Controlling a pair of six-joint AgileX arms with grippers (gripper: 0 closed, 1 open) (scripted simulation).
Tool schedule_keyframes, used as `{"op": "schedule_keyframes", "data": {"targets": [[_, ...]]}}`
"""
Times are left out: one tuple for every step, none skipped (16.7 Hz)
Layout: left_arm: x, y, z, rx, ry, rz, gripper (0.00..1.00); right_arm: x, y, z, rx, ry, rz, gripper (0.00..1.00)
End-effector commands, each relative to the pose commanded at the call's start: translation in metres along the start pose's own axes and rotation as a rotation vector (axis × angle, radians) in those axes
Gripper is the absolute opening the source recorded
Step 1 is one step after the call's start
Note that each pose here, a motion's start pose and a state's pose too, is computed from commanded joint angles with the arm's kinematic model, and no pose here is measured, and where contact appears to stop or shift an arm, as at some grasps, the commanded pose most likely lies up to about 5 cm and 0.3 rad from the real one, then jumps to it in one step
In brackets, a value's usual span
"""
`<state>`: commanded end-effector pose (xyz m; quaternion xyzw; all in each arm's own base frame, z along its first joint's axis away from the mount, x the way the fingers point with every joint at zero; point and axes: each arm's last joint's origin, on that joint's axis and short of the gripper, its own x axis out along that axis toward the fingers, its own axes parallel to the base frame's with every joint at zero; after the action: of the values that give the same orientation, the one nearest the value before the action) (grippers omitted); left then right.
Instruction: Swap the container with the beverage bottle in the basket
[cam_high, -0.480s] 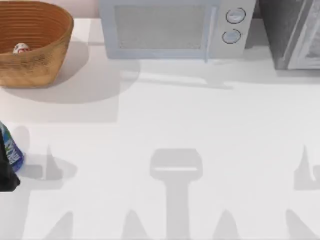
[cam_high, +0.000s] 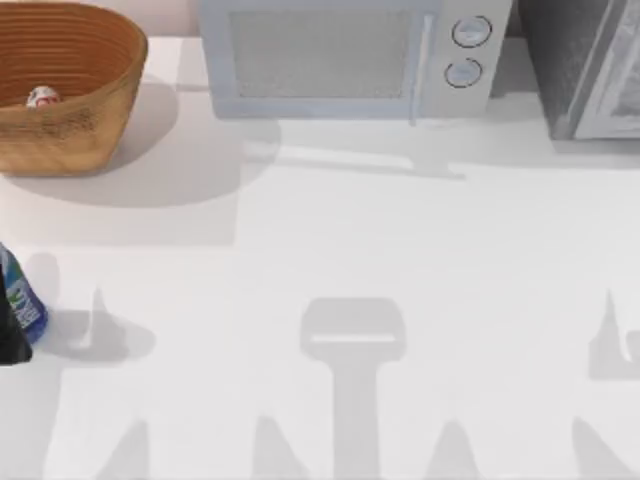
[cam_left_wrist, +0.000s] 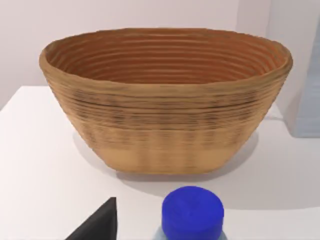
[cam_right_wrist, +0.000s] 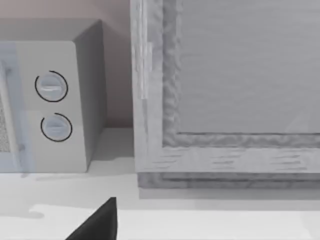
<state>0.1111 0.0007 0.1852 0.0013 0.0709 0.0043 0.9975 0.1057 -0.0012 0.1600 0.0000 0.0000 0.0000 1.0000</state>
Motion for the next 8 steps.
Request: {"op": "schedule_keyframes", "data": {"targets": [[0.001, 0.001, 0.01, 0.001, 0.04, 0.001, 1.0, 0.0, 0.0, 0.0, 0.0, 0.0, 0.0, 1.0], [0.004, 0.001, 0.022, 0.002, 0.08, 0.0, 1.0, 0.0, 0.0, 0.0, 0.0, 0.0, 0.0, 1.0], [0.007, 0.002, 0.036, 0.002, 0.122, -0.001, 1.0, 0.0, 0.0, 0.0, 0.0, 0.0, 0.0, 1.0], [0.012, 0.003, 0.05, 0.003, 0.165, -0.003, 1.0, 0.0, 0.0, 0.0, 0.0, 0.0, 0.0, 1.0], [0.018, 0.004, 0.066, 0.003, 0.208, -0.006, 1.0, 0.0, 0.0, 0.0, 0.0, 0.0, 0.0, 1.0], [0.026, 0.005, 0.083, 0.003, 0.25, -0.01, 1.0, 0.0, 0.0, 0.0, 0.0, 0.0, 0.0, 1.0], [0.035, 0.006, 0.1, 0.003, 0.293, -0.015, 1.0, 0.0, 0.0, 0.0, 0.0, 0.0, 0.0, 1.0], [0.047, 0.008, 0.118, 0.002, 0.334, -0.021, 1.0, 0.0, 0.0, 0.0, 0.0, 0.0, 0.0, 1.0]]}}
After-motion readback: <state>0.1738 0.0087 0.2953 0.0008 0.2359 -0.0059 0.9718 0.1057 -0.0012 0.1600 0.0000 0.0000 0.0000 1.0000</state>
